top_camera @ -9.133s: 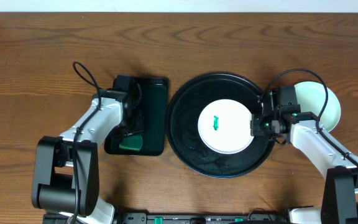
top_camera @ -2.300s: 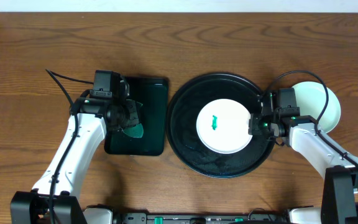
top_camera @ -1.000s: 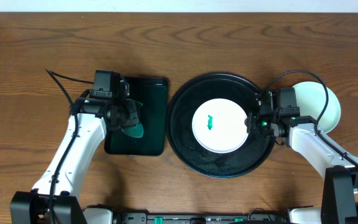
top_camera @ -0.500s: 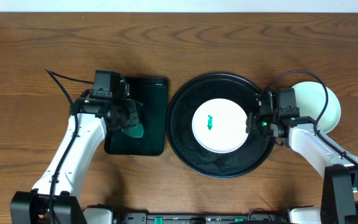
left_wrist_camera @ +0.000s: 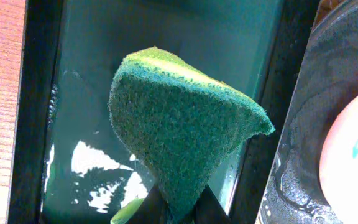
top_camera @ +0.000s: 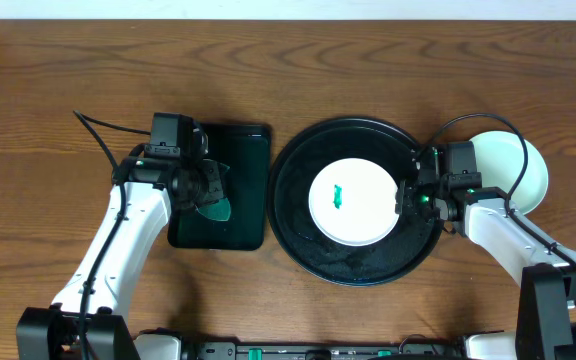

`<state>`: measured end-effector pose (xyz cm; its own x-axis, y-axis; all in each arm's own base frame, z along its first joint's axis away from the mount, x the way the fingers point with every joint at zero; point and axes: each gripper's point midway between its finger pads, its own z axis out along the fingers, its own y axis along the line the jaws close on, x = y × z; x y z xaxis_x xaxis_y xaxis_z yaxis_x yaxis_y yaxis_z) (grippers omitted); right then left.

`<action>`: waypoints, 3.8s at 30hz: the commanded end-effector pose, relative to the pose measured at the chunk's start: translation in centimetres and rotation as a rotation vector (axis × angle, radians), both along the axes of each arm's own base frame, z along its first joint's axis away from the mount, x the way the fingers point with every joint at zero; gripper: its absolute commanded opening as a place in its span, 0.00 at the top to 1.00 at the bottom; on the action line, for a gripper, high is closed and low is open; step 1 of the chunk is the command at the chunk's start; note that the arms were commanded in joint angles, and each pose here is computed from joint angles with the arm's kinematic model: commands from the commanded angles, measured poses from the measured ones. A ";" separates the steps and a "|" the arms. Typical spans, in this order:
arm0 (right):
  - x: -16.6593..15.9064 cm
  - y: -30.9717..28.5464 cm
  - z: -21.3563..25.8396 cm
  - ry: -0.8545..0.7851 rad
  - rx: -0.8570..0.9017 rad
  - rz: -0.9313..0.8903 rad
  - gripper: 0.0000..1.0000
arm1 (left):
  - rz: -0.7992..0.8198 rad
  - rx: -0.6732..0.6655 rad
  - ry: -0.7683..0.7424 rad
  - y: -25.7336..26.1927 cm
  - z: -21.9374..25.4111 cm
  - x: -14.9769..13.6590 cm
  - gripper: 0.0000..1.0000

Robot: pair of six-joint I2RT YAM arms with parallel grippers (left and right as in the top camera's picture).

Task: Clean dirty plates on tray and stack at the side

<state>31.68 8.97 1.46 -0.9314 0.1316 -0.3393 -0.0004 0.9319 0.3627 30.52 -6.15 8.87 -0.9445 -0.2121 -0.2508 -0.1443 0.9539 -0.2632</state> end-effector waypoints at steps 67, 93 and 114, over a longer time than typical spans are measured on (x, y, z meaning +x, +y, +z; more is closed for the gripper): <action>-0.9 0.7 -0.6 0.051 0.041 -0.016 0.99 | -0.307 0.162 0.130 -22.7 -3.5 0.5 0.93; -1.0 1.2 -0.5 0.063 0.055 -0.030 0.90 | -0.304 0.134 0.080 -23.6 -3.6 1.7 0.93; -1.2 1.1 -0.7 0.067 0.051 -0.030 0.99 | -0.269 0.176 0.110 -22.7 -5.1 1.3 0.93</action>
<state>31.10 9.56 1.32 -0.9388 0.1900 -0.2875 0.0603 0.9121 0.4056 32.16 -29.46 5.03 -0.9797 0.0971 -0.1754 0.1197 0.9851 -0.1233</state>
